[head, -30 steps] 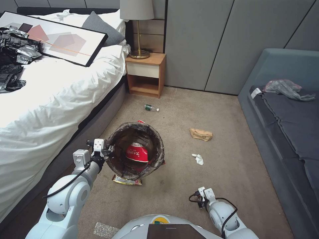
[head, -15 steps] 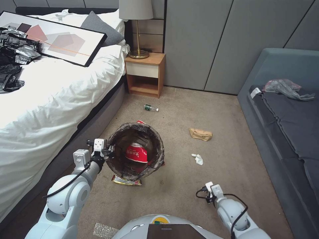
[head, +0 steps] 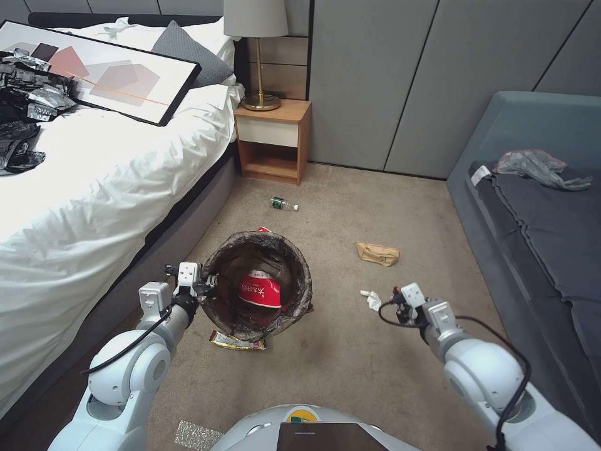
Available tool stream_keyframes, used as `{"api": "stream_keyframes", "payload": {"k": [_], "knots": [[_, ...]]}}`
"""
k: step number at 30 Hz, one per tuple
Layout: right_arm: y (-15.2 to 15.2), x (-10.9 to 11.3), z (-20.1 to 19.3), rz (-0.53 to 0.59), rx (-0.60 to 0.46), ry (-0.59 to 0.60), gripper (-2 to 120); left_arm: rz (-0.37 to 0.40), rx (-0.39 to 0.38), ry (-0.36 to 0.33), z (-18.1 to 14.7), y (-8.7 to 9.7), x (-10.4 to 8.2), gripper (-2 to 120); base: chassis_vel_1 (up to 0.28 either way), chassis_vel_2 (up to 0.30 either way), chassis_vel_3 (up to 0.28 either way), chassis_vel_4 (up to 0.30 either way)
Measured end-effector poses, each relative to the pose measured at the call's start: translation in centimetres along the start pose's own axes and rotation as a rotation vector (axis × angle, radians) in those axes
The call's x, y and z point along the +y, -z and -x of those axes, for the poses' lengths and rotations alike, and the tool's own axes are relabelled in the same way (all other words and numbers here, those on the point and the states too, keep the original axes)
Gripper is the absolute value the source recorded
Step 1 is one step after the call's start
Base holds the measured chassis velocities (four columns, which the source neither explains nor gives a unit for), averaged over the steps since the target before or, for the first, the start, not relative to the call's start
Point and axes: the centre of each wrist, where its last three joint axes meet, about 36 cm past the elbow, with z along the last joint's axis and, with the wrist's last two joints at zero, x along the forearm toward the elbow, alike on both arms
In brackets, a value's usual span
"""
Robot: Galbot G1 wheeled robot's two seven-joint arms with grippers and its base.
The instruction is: Pick up the trash bin, then pick up the garbage from the floor and place it into the trash bin.
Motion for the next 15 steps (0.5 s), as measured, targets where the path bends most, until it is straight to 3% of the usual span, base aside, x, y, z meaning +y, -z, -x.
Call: {"api": "stream_keyframes", "payload": {"k": [15], "knots": [[3.5,-0.3,-3.0,0.030,-0.118,0.065,0,-0.003,0.006,0.000,0.1,-0.2,0.0,0,0.000,0.000,0.000,0.000]]}}
